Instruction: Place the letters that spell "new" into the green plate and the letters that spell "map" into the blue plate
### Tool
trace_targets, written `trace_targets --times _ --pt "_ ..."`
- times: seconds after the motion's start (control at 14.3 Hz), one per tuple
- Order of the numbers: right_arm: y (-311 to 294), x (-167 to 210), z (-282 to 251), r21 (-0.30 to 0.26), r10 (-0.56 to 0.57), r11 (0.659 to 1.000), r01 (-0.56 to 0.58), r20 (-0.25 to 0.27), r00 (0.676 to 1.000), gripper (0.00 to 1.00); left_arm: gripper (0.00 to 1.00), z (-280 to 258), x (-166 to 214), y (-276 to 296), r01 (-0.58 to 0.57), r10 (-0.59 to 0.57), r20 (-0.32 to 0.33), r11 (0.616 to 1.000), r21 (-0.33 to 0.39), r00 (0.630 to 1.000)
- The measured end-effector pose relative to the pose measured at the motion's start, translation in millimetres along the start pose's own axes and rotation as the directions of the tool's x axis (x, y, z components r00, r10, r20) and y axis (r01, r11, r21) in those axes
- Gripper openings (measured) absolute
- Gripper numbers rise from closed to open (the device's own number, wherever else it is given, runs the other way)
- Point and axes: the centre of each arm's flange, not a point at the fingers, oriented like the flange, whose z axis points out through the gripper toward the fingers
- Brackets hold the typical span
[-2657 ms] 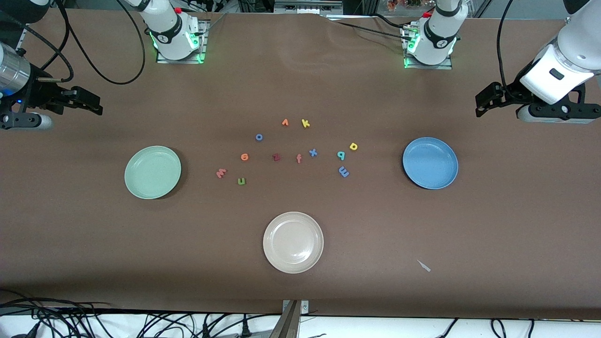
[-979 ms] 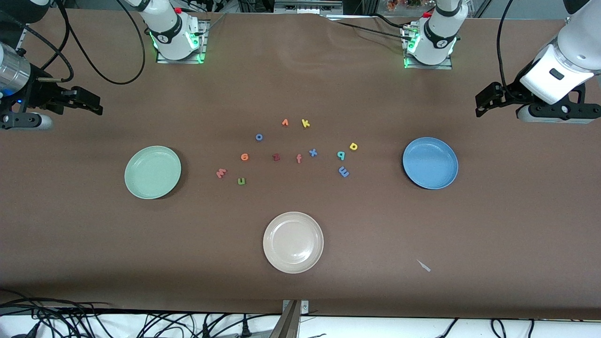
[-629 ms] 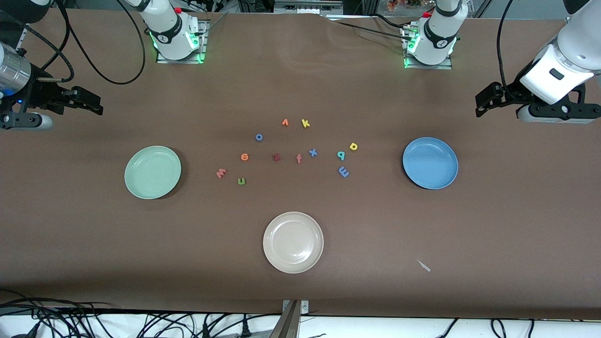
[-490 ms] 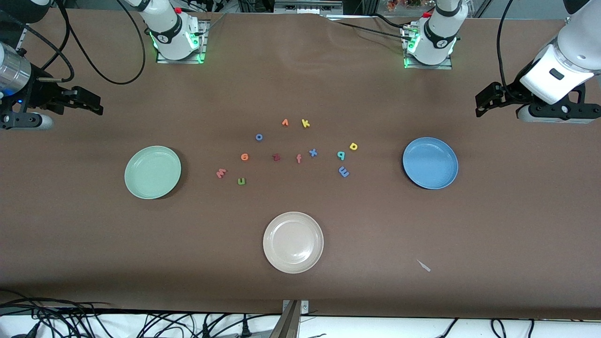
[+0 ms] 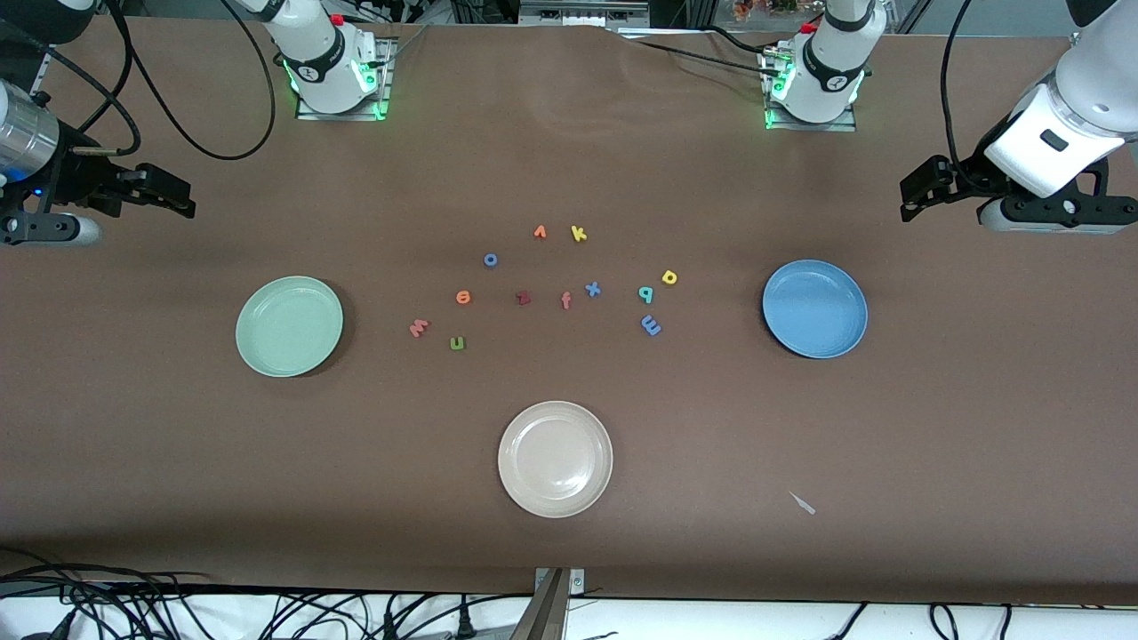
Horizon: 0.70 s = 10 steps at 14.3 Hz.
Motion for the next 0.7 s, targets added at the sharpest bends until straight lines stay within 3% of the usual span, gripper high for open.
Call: trace_targets --times 0.28,0.7 --pt "-1.8 0.4 0.8 -0.001 -0.003 1.0 0.003 0.002 1.0 1.0 1.0 19.1 9.0 -0.3 0.001 -0.001 0.038 1.0 0.0 0.999" --pt "-8.1 3.6 7.5 -0.003 -0.018 1.0 0.018 0.015 1.0 1.0 1.0 81.2 28.2 3.5 -0.007 0.007 0.184 1.0 0.004 0.983"
